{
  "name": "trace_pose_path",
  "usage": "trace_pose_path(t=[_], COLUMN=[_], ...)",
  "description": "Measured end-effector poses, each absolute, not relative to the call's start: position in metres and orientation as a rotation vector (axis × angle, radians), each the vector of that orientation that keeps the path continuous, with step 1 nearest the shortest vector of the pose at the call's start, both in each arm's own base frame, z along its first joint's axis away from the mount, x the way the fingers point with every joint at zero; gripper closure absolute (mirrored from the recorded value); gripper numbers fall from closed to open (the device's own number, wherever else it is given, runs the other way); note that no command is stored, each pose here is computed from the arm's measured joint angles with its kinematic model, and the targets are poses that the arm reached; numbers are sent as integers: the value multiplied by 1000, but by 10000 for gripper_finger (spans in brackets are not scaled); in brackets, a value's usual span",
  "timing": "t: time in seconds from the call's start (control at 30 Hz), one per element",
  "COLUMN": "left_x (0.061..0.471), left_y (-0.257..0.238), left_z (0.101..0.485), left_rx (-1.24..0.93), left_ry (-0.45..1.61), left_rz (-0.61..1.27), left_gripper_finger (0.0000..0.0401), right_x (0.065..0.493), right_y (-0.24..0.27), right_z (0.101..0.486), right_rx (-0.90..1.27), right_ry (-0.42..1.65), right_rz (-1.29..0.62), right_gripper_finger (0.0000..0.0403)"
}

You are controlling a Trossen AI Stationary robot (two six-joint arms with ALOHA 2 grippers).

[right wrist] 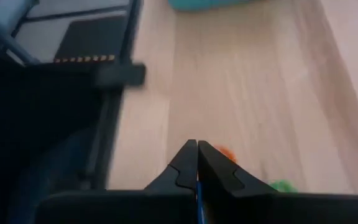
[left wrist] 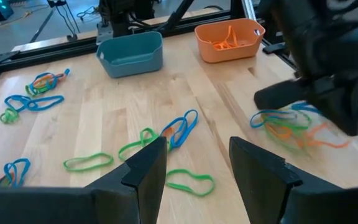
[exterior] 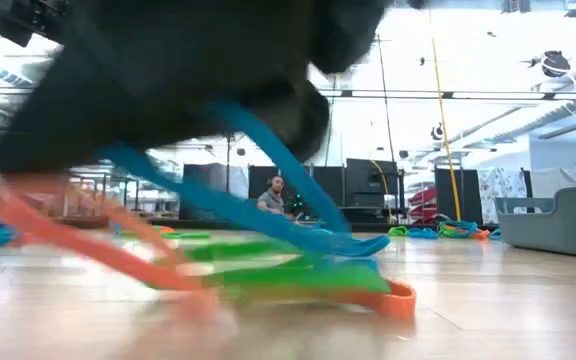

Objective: Sort rubber bands into baskets
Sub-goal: Put the orange rubber band into the orange bin, then put the orange rubberband into the orange bin

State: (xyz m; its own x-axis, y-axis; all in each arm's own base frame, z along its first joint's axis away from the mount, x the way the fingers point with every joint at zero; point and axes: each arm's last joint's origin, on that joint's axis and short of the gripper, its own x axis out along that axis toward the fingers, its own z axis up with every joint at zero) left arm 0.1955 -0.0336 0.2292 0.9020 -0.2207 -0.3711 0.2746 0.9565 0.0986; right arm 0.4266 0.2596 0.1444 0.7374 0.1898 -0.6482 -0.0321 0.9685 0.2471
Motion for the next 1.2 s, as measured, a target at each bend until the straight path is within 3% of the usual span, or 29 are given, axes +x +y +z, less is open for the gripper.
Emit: trace_pose_path(t=[0.43, 0.73, 1.2], left_x=[194, 194, 194], left_y=[-33, -33, -33], left_z=[225, 225, 225], left_rx=[135, 132, 130], left_ry=[415, 415, 416], left_rz=[-256, -256, -255], left_gripper_finger=[218, 218, 218], right_x=[433, 418, 417], right_y=[255, 253, 252], right_z=[179, 174, 173], right_rx=[180, 284, 272], right_ry=[785, 997, 1014], right_rz=[3, -64, -80], right_gripper_finger=[403, 400, 263])
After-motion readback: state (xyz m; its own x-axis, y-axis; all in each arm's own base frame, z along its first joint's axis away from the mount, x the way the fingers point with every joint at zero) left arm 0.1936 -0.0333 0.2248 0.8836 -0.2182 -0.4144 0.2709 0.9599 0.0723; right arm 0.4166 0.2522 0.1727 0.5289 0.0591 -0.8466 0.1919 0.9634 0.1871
